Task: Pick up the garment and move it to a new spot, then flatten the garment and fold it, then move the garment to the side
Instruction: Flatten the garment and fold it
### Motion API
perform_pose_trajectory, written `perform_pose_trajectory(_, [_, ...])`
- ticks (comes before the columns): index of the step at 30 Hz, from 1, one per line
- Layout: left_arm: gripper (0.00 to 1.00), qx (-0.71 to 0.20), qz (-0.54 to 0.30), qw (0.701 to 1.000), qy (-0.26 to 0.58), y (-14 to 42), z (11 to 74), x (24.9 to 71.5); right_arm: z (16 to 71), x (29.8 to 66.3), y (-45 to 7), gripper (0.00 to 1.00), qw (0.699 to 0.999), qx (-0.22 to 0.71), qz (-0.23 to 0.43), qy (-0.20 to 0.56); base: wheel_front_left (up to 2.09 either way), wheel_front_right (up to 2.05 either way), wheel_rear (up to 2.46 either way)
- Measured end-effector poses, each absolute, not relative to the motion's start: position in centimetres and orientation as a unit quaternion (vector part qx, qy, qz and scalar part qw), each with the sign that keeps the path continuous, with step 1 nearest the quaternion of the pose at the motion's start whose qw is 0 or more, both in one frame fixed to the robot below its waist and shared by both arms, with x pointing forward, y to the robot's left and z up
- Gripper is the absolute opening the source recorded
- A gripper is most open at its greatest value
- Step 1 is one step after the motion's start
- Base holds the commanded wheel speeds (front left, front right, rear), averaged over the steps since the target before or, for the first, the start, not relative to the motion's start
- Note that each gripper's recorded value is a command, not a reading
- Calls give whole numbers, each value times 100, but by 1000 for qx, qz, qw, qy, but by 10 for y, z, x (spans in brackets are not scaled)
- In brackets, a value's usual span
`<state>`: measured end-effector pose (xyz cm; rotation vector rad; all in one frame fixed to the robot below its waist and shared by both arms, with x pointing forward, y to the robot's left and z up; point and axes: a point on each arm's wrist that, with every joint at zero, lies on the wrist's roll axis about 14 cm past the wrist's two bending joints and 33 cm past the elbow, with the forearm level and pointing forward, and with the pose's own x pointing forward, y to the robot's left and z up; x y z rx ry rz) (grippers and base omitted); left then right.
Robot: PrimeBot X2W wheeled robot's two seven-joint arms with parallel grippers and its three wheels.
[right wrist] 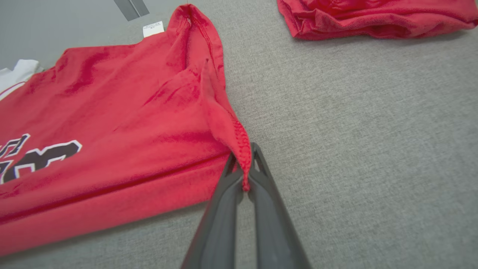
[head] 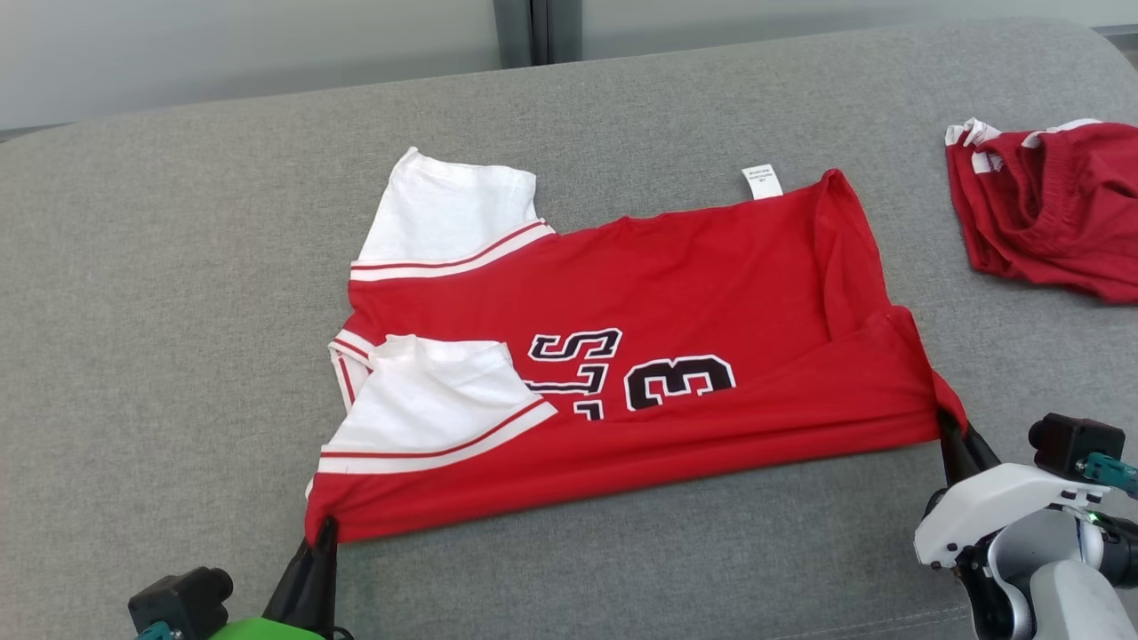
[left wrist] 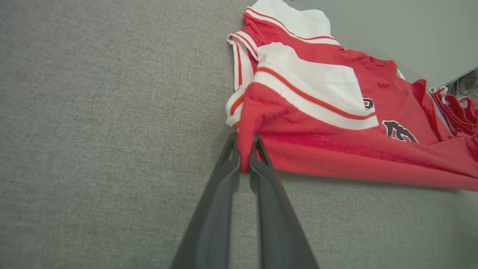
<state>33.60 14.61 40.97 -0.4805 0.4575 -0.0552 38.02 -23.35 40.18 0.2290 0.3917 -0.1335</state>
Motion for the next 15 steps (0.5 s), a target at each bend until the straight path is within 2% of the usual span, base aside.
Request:
perform_pose_trajectory(1, [0,-235,-25,945,228,147,407,336,401,378,-236,51,972,114,-70,196,0,0,0])
perform_pose_trajectory(2, [0,-236,-24,943,232,147,405,335,401,377,-238,86,971,113,-74,197,0,0,0])
perform_pose_trajectory(3, [0,-238,-24,942,236,146,403,335,400,375,-240,100,971,113,-77,198,0,0,0])
perform_pose_trajectory(5, [0,-238,-22,941,240,146,400,335,398,372,-246,100,969,113,-87,200,0,0,0])
perform_pose_trajectory(7, [32,-238,-19,940,244,148,397,335,398,369,-252,100,969,112,-95,200,0,0,0])
perform_pose_trajectory(8, [72,-239,-20,940,245,147,396,335,397,368,-254,100,969,112,-98,199,0,0,0])
perform_pose_trajectory(9, [100,-239,-19,940,244,147,396,335,396,366,-255,100,968,113,-100,200,0,0,0])
perform_pose_trajectory(15, [100,-224,-23,947,231,151,402,340,403,368,-258,100,971,111,-103,184,0,0,0])
